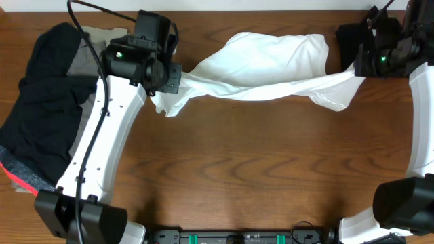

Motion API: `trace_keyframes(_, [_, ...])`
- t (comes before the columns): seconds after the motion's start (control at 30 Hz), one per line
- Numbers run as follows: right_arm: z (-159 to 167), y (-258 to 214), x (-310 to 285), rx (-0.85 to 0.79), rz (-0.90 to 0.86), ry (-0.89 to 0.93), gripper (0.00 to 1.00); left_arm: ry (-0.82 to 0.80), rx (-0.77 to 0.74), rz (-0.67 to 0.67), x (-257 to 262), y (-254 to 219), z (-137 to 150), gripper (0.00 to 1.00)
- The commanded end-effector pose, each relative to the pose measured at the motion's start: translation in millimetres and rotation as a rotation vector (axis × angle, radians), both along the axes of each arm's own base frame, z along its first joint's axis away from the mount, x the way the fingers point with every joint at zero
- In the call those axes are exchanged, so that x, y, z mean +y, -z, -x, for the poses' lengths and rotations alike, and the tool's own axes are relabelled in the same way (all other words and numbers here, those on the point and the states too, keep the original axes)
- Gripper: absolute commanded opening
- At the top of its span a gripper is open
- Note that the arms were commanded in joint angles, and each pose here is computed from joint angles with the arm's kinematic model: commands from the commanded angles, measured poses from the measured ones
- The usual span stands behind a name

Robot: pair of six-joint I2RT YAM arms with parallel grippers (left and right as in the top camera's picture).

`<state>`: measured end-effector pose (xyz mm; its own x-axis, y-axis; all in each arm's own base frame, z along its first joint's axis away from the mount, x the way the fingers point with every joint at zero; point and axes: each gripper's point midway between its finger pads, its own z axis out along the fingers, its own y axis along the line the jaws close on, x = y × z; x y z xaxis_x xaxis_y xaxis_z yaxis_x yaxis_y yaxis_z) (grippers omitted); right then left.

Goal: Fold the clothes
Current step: 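Lower the stretched T-shirt onto the table with both grippers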

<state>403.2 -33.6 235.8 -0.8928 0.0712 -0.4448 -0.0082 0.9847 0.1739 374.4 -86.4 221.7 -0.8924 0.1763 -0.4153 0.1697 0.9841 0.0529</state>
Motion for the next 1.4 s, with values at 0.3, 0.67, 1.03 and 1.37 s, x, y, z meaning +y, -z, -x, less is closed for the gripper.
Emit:
trace_keyframes(0.3, [92,-24,-3,0.166,0.074,0.036,0.01,0.019,0.154,0.049,-25,3,59,0.06])
trace_keyframes(0.67, [117,19,-4,0.337,0.072,0.052,0.01,0.019,0.314,-0.002,-18,50,87,0.49])
trace_keyframes(1.03, [136,56,-4,0.450,0.051,0.056,0.19,0.020,0.287,0.007,-20,55,80,0.49])
trace_keyframes(1.37, [137,63,-4,0.459,0.044,0.074,0.67,0.023,0.236,0.025,-25,52,68,0.49])
